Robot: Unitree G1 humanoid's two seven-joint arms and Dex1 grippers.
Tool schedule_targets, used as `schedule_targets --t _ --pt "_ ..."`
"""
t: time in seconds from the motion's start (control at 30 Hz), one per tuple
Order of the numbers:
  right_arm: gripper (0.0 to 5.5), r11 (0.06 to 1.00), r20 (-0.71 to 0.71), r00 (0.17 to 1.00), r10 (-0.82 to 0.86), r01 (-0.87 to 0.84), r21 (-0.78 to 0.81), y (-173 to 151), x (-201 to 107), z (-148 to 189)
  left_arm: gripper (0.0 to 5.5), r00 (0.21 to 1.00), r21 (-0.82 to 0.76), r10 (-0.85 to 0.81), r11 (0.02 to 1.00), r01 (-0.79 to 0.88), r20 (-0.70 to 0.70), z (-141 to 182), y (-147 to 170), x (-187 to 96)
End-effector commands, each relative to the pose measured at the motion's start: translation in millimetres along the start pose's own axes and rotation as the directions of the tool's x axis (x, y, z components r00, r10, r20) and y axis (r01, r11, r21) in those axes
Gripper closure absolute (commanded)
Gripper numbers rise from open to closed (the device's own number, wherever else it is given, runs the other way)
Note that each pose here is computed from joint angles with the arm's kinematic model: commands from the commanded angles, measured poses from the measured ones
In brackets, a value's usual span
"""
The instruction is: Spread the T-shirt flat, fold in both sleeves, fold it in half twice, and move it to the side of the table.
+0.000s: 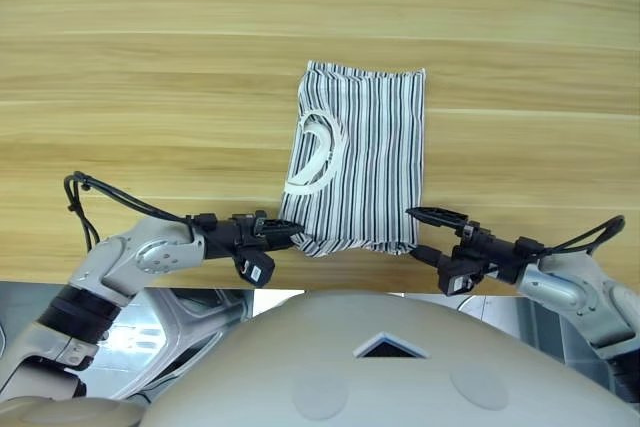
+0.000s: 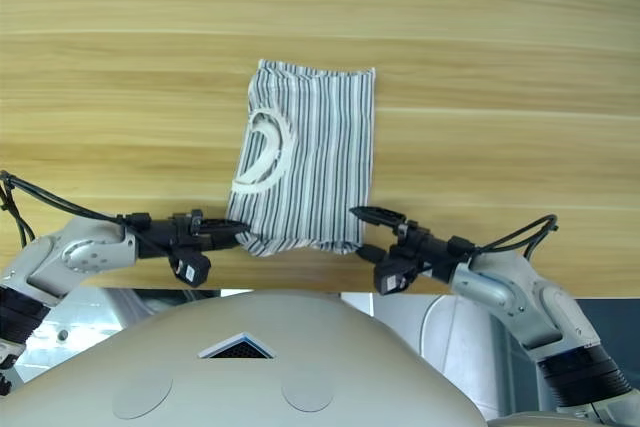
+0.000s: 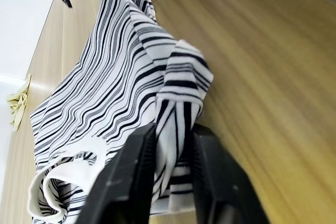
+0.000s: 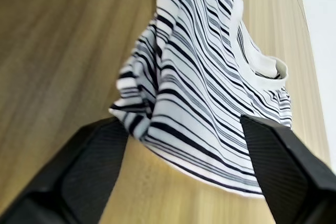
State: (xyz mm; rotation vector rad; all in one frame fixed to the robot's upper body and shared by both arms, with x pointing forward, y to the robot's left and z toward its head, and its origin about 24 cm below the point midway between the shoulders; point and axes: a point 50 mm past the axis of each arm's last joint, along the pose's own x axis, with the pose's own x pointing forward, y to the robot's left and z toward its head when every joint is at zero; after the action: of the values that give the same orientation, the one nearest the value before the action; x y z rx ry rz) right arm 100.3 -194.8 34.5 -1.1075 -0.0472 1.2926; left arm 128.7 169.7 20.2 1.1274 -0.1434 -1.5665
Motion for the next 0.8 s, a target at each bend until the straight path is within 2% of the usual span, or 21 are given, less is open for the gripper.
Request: schedule_targets --t 0.03,0.13,0.53,0.8 --pt "2.29 0.996 -0.010 0.996 0.090 -0.090 0.020 9.3 0.0 -4.0 5.17 0.998 -0.006 -0.006 1.000 0.005 -0.060 -11.0 0.9 1.4" --pt "2.84 0.995 -0.006 0.996 0.090 -0.090 0.031 8.7 1.7 -5.5 5.47 0.998 -0.005 0.002 1.000 -0.003 -0.057 -11.4 1.6 3.7" --pt "5.33 0.996 0.008 0.999 -0.044 0.043 0.072 -6.3 19.7 -17.6 5.49 1.000 -0.022 -0.006 1.000 0.006 0.000 1.5 -4.0 6.5" --pt "5.36 0.997 0.065 0.998 0.018 -0.023 0.072 0.2 -3.9 1.6 5.50 0.992 -0.126 0.122 0.985 -0.117 0.035 16.4 -6.4 7.7"
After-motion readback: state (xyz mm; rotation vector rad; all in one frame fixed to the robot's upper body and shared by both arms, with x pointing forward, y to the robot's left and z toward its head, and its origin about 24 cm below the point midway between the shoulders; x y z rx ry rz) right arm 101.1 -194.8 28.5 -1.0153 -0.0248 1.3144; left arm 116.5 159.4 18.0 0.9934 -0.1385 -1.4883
